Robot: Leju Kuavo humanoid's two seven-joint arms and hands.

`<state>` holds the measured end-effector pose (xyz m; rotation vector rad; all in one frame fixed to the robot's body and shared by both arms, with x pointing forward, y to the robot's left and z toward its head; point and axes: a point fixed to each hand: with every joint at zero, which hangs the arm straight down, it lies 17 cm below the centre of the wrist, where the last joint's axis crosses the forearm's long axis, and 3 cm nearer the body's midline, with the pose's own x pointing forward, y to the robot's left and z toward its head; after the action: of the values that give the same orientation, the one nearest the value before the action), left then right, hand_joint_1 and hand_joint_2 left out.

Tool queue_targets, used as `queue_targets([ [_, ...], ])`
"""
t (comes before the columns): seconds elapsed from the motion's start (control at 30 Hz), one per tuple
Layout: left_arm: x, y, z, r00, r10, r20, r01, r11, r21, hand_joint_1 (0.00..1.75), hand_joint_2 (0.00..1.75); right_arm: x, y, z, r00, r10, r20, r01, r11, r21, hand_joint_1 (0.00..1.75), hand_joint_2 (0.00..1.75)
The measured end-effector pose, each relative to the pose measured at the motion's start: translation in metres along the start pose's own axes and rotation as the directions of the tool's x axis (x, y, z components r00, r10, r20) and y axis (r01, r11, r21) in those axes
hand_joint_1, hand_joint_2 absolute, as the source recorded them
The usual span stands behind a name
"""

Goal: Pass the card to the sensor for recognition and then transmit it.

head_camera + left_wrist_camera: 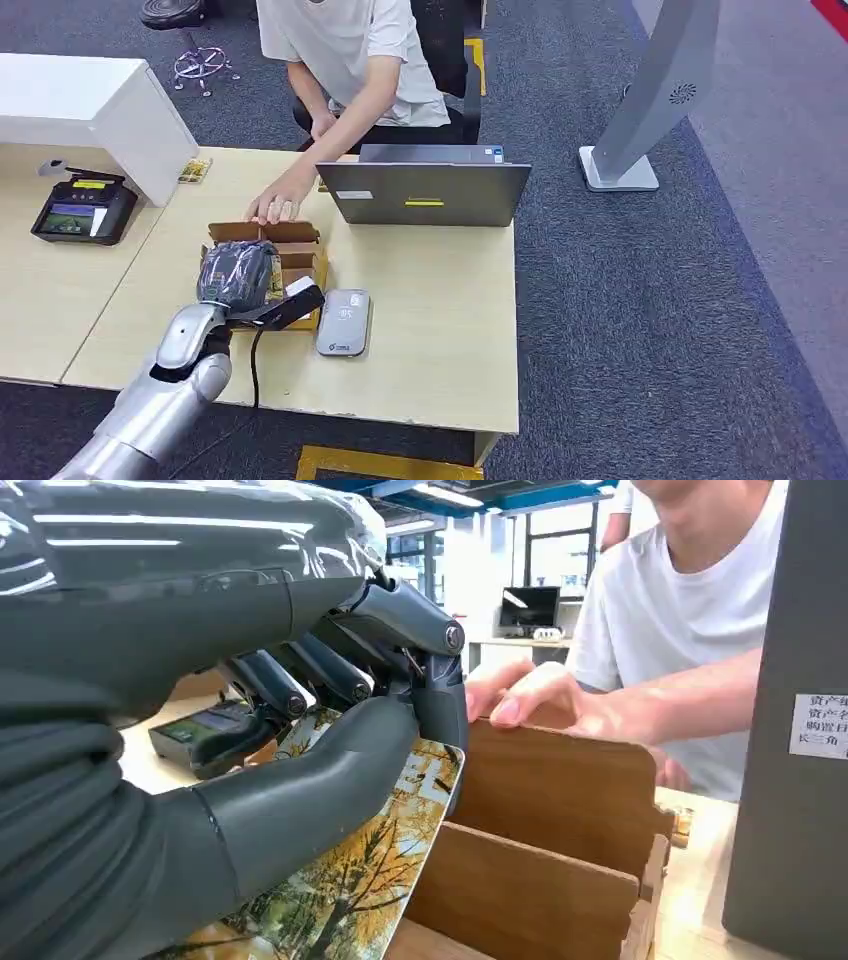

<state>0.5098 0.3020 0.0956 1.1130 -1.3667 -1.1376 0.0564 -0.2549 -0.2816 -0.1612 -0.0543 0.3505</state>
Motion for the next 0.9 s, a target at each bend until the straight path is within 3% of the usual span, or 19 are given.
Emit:
queue_targets([
  [0.27,-0.001,0.004,-0.001,1.000,0.005,-0.005,-0.005,1.000,0.012,1.75,1.75,0.001,0.000,0.000,1.000,0.001,0.001,-0.001,1.000,0.000,0.00,1.75],
  [0.43,0.003,0.020,-0.005,1.000,-0.009,0.019,0.008,0.997,0.083,1.75,1.75,0.001,0.000,0.000,1.000,0.023,0.007,-0.023,1.000,-0.003,0.00,1.75],
  [0.63,0.010,0.103,-0.056,0.996,-0.075,0.052,0.057,0.955,0.291,1.75,1.75,0.008,0.001,0.001,0.997,0.080,0.018,-0.080,0.997,0.004,0.00,1.75],
  [0.8,-0.001,0.199,-0.115,0.988,-0.151,-0.012,0.140,0.878,0.458,1.75,1.75,0.031,-0.001,0.004,0.988,0.149,0.044,-0.150,0.989,0.005,0.00,1.75],
  [0.9,-0.007,0.233,-0.135,0.984,-0.168,-0.050,0.172,0.864,0.474,1.75,1.75,0.041,0.001,0.006,0.984,0.169,0.060,-0.170,0.985,0.007,0.00,1.75],
])
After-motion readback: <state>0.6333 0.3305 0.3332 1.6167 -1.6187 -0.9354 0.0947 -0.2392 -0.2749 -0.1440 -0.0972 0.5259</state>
